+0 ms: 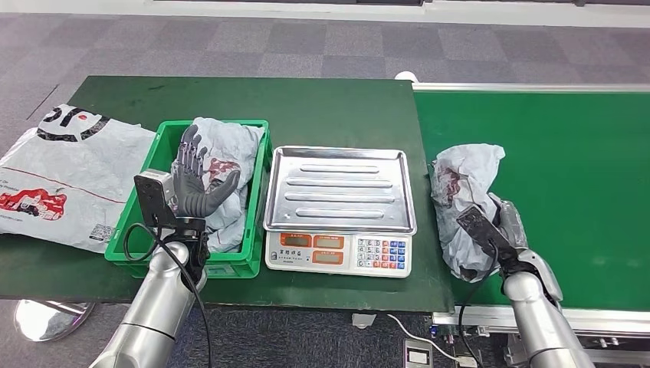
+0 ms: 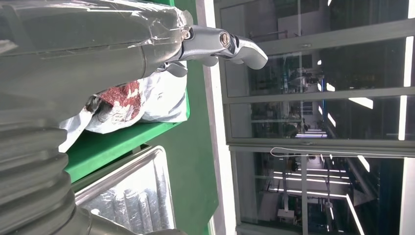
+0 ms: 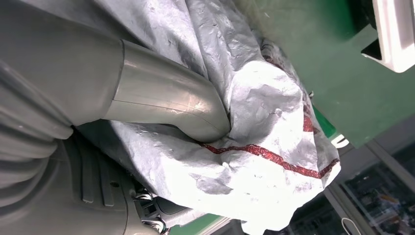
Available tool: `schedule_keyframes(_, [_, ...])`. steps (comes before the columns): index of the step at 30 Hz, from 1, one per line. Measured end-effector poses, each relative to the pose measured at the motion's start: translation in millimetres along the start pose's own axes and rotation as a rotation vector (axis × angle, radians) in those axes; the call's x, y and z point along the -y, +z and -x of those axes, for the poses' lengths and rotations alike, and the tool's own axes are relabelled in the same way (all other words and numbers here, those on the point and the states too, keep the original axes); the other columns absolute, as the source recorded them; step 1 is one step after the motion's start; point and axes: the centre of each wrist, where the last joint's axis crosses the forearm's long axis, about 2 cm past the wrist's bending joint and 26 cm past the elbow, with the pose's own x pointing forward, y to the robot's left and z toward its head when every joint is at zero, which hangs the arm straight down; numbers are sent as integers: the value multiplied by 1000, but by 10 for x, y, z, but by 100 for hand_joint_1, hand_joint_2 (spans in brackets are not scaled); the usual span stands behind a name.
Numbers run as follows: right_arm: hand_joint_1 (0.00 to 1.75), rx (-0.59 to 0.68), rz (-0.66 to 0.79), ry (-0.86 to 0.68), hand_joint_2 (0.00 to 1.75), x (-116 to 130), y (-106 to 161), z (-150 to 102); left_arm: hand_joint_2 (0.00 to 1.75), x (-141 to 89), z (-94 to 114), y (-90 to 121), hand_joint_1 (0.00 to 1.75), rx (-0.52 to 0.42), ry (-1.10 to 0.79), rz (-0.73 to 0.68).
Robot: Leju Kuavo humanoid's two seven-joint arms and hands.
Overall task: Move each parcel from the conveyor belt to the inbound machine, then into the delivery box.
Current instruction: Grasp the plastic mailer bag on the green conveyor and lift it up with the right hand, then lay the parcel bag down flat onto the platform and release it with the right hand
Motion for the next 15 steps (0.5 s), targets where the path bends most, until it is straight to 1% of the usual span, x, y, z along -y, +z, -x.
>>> schedule_keyframes(15, [175,5,6,-5,175,0,-7,-21,175,-10,1,0,0,0,-2,0])
